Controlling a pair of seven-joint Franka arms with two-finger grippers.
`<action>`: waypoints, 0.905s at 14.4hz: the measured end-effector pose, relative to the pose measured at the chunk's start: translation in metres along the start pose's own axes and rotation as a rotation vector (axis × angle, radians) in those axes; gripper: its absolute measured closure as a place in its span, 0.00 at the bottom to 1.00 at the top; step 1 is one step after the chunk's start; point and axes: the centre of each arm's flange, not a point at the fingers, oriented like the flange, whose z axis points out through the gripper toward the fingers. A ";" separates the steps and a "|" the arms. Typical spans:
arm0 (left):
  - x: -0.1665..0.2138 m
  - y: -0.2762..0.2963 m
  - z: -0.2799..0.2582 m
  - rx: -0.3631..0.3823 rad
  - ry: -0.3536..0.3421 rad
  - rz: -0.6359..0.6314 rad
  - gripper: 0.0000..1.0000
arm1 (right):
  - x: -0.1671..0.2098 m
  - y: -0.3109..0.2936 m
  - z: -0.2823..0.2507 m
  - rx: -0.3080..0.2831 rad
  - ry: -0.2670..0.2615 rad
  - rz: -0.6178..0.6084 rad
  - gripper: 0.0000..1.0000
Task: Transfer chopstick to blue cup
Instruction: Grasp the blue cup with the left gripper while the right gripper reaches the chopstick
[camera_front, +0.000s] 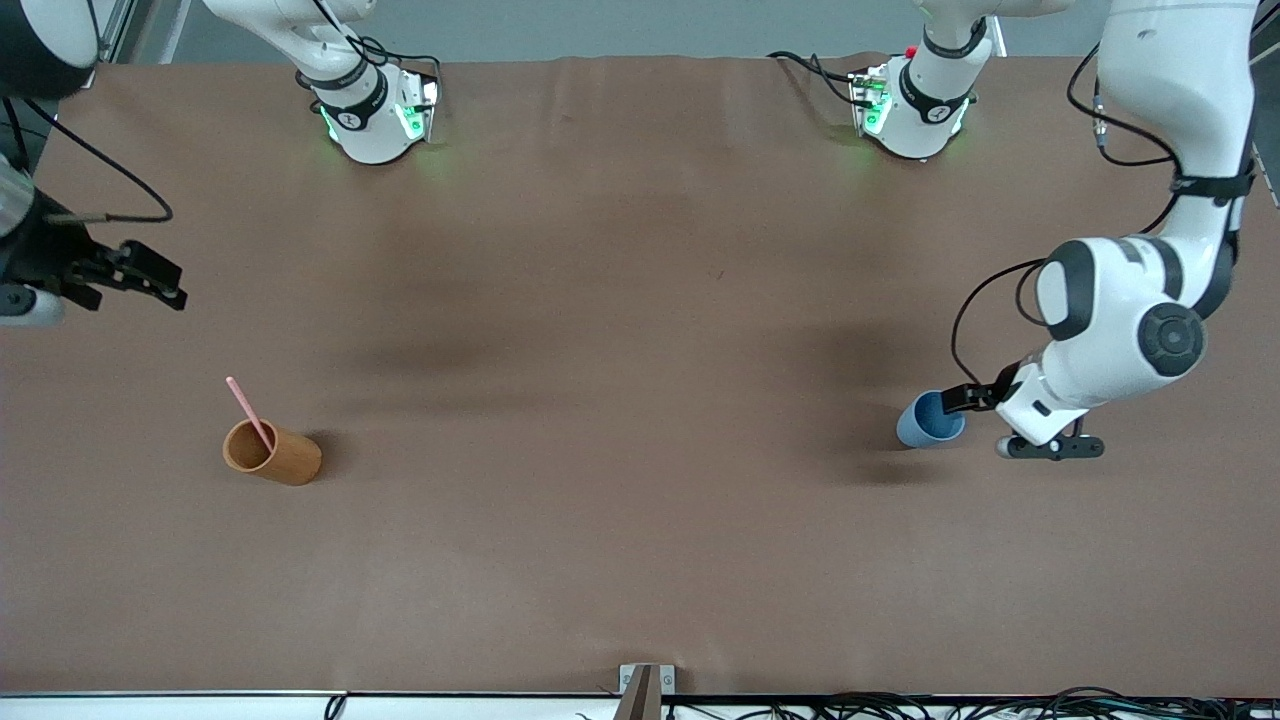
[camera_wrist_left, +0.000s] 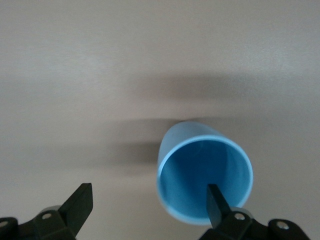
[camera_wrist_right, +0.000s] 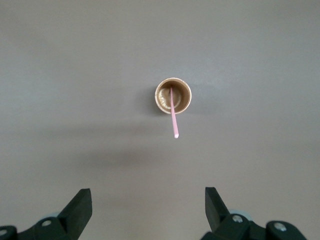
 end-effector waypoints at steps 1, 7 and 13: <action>0.001 0.004 0.011 -0.002 0.003 0.006 0.04 | 0.001 0.004 0.021 0.000 0.006 0.006 0.00; 0.002 0.008 0.025 -0.004 0.002 0.037 0.54 | -0.011 0.012 0.129 -0.002 0.082 0.021 0.06; 0.007 0.023 0.003 -0.012 0.042 0.077 0.95 | -0.029 0.014 0.188 -0.003 0.121 0.027 0.48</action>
